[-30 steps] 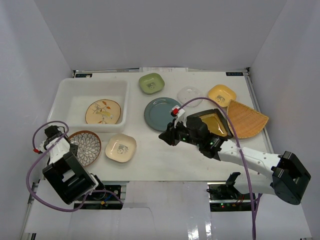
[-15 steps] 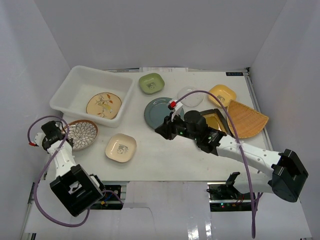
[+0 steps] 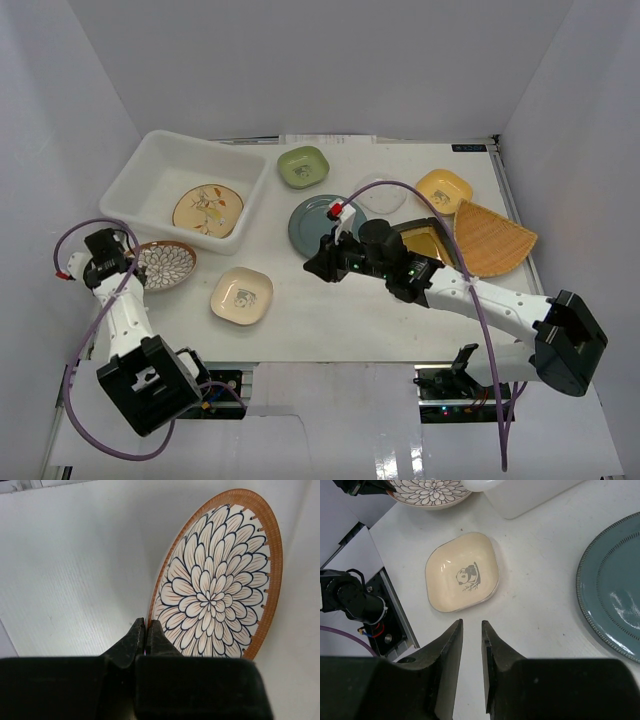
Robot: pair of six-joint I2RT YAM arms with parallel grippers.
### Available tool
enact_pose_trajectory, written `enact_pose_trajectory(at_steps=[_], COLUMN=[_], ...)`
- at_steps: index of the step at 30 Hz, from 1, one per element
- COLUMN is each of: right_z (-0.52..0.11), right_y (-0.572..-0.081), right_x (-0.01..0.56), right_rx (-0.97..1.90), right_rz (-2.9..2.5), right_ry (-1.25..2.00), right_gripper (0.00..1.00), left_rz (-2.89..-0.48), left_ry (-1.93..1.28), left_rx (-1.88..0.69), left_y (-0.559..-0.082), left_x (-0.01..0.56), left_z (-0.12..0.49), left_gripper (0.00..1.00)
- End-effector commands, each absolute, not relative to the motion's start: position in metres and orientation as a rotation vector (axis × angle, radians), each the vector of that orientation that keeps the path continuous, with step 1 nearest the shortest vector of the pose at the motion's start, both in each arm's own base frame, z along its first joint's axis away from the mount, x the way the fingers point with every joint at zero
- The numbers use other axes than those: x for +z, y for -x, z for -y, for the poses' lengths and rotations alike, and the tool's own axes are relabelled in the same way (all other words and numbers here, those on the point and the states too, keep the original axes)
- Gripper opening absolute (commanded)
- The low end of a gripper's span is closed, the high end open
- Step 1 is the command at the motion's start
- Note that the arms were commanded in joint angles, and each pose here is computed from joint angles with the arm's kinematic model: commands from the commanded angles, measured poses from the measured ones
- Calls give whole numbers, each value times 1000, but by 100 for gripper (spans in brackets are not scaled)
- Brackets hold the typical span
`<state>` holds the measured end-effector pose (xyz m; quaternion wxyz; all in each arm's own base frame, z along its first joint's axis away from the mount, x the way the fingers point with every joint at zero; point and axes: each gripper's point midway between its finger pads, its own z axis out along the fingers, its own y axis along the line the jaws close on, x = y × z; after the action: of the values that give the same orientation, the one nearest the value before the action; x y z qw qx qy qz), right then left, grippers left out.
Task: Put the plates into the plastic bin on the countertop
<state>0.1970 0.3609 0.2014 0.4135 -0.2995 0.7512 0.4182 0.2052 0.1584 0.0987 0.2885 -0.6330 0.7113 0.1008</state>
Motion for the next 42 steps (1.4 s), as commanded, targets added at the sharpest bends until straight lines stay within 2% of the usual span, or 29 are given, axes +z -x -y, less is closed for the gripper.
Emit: enact_pose_trajectory(at_steps=[1,5,11,16,25,32,36,38,42], right_z=[-376,-377,-375,-376,-368,-368,-367,-366,-363], right_y=[-199,-201,-201,-201,-204,-205,-207,-209,-211], right_x=[234,246,258,262,263,257,255,252,245], right_rx=[1110,1099,1089,1092,1058,1047,1035,1025,1010], right_rz=[-1811,-1792,-1769,-1767,-1763,-1784,-1792,-1800,-1813], right_ry=[757,771,773,778,751,753,745,741,744], right_gripper=[28,29,29,29,30,30,30,30,30], left_rz=[-1965,-1926,-1868,-1742,-1614,-1419,-1359,-1340,-1386], left_ry=[1668,1642,1628,1596,1476,1320,1249,1208,1087], left_rx=[422,499,482,509,353,188,82,8,-227], left_y=[-182,-176,-177,-181,-196,-212,-212,-221,-270], left_x=[111,127,146,190,236,356,390,402,409], left_z=[-159,-158,-153,-154,-145,-135,-121,-113,-86], left_gripper=[0,0,0,0,0,0,0,0,0])
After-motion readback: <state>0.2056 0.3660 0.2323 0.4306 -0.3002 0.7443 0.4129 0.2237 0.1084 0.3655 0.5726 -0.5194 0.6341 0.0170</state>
